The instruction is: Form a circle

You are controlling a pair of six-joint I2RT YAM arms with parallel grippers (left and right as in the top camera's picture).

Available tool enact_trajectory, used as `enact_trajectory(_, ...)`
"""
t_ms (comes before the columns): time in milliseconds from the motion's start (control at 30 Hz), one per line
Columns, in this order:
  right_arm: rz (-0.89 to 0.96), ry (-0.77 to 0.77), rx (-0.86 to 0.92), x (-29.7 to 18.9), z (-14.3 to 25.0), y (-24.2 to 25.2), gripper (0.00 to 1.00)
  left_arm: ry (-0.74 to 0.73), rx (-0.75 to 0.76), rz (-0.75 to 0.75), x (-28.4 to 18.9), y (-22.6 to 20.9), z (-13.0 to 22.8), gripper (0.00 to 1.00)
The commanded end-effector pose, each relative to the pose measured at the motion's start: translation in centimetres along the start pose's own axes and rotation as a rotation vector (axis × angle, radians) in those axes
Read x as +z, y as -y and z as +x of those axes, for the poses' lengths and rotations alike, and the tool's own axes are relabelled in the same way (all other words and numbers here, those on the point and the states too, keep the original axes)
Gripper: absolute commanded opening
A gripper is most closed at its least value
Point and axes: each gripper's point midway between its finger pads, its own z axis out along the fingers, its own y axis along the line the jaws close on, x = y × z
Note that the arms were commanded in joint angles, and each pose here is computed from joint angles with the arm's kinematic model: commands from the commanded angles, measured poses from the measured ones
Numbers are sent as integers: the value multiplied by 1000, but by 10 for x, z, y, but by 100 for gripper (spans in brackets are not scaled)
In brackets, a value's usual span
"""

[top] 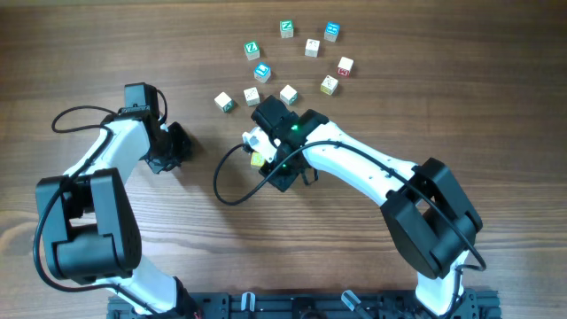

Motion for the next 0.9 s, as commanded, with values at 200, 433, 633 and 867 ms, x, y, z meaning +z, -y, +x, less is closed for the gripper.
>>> enact_trajectory(200,15,-16,-20,10,6,3,4,-11,-4,7,0,0,3,23)
enact_trajectory(433,20,-15,-21,15,9,5,4,-11,-4,7,0,0,3,23)
enact_trajectory(633,60,-5,-22,15,6,12,4,-11,-4,7,0,0,3,23)
enact_trajectory(867,90,-8,12,15,7,17,4,-11,-4,7,0,0,3,23)
